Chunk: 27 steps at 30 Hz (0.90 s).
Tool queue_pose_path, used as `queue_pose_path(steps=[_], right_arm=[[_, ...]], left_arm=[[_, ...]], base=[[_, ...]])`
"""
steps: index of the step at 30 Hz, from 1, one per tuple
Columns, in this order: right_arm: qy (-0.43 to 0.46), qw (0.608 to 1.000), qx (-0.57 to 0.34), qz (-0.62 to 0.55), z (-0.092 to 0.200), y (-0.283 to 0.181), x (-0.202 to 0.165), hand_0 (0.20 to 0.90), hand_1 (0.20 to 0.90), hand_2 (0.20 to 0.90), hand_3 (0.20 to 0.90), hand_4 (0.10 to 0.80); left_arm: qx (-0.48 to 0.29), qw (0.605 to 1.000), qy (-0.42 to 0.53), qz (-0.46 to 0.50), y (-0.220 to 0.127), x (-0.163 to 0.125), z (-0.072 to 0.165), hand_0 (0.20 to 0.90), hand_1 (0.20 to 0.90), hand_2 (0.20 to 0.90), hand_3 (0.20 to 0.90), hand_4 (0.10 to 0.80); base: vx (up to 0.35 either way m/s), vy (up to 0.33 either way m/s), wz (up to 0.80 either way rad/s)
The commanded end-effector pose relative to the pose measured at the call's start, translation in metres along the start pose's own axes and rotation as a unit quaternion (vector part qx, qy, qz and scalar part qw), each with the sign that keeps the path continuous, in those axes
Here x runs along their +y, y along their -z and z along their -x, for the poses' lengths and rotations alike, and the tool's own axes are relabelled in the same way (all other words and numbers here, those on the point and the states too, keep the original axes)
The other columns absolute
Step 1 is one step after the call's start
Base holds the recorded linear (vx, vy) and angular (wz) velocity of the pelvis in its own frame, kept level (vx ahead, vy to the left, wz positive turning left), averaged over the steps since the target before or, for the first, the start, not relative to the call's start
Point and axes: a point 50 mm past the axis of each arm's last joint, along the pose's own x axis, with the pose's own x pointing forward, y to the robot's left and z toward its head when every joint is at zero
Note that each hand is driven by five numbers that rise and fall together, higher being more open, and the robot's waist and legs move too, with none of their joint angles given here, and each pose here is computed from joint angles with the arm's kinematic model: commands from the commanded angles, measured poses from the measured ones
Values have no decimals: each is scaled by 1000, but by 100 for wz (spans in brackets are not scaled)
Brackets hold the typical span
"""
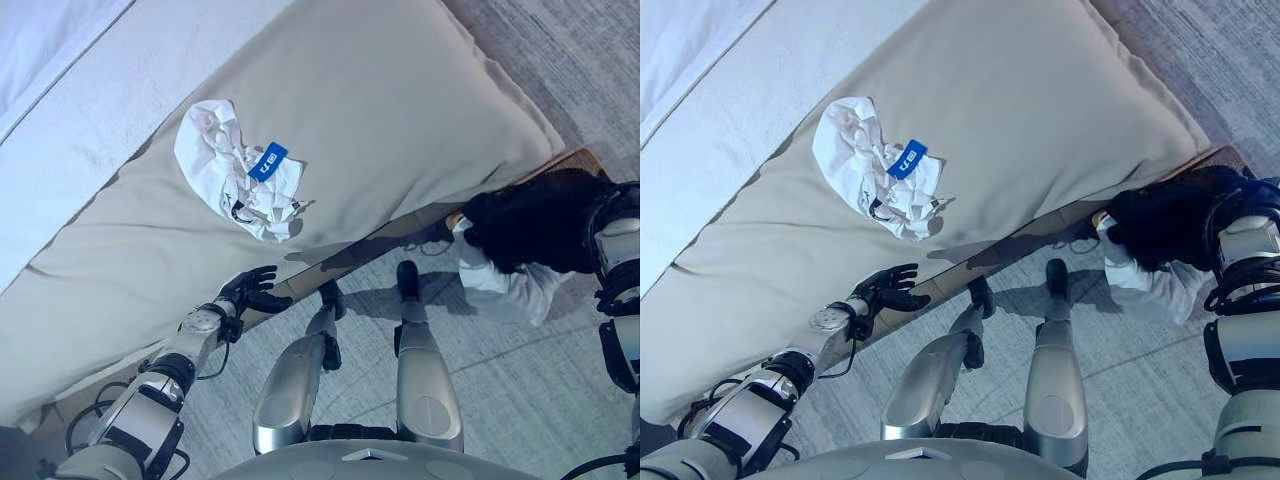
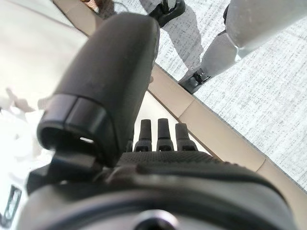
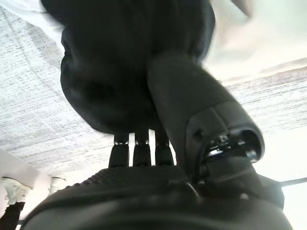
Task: Pick up the clothes from the bed and place them into the basket
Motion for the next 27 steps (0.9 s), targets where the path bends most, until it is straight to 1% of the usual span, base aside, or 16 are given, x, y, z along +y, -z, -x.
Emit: queue_pose_path(steps=[1,2,5,6,10,12,13,14,16,17,18,20,21,23,27], right_arm=[[78,995,25,62,-9,2,-62,900,900,900,900,800],[46,995,47,75,-10,15,-59,900,900,900,900,800],[20,996,59,66,-12,26,-58,900,900,900,900,800],[18,997,46,57,-12,26,-57,900,900,900,900,800],[21,999,1,44,-10,8,-58,900,900,900,900,800],[13,998,-18,59,-8,-2,-57,900,900,900,900,800],[22,996,-51,74,-6,-11,-57,900,900,900,900,800],[28,991,-107,74,1,-32,-55,900,900,900,900,800],[27,978,-191,75,18,-68,-50,900,900,900,900,800],[26,967,-241,75,28,-85,-48,900,900,900,900,800],[14,951,-301,72,45,-107,-40,900,900,900,900,800],[-9,930,-360,76,66,-128,-29,900,900,900,900,800],[-26,913,-398,85,78,-139,-20,900,900,900,900,800],[-44,898,-425,99,88,-151,-9,900,900,900,900,800],[-49,894,-429,122,92,-169,2,900,900,900,900,800]], left_arm=[[17,1000,-15,2,17,17,12,900,900,900,900,800],[21,1000,-17,2,19,20,13,900,900,900,900,800],[29,999,-22,-1,20,28,17,900,900,900,900,800],[32,999,-24,-1,23,29,18,900,900,900,900,800],[38,999,-33,4,30,29,21,900,900,900,900,800],[38,999,-36,12,33,29,23,900,900,900,900,800],[40,998,-37,19,36,27,23,900,900,900,900,800],[42,998,-37,25,38,24,24,900,900,900,900,800],[47,997,-41,38,45,18,25,900,900,900,900,800],[49,997,-43,44,48,16,25,900,900,900,900,800],[53,996,-45,53,53,12,25,900,900,900,900,800],[57,995,-49,66,58,7,25,900,900,900,900,800],[57,994,-51,78,60,4,25,900,900,900,900,800],[54,994,-47,84,60,-1,24,900,900,900,900,800],[53,994,-46,81,61,-2,25,900,900,900,900,800]], base=[[11,-16,17],[15,-29,13],[29,-70,17],[38,-70,19],[37,-3,17],[52,61,7],[82,116,6],[103,156,8],[80,163,13],[78,198,16],[80,206,13],[81,217,14],[72,235,28],[54,195,33],[50,84,52]])
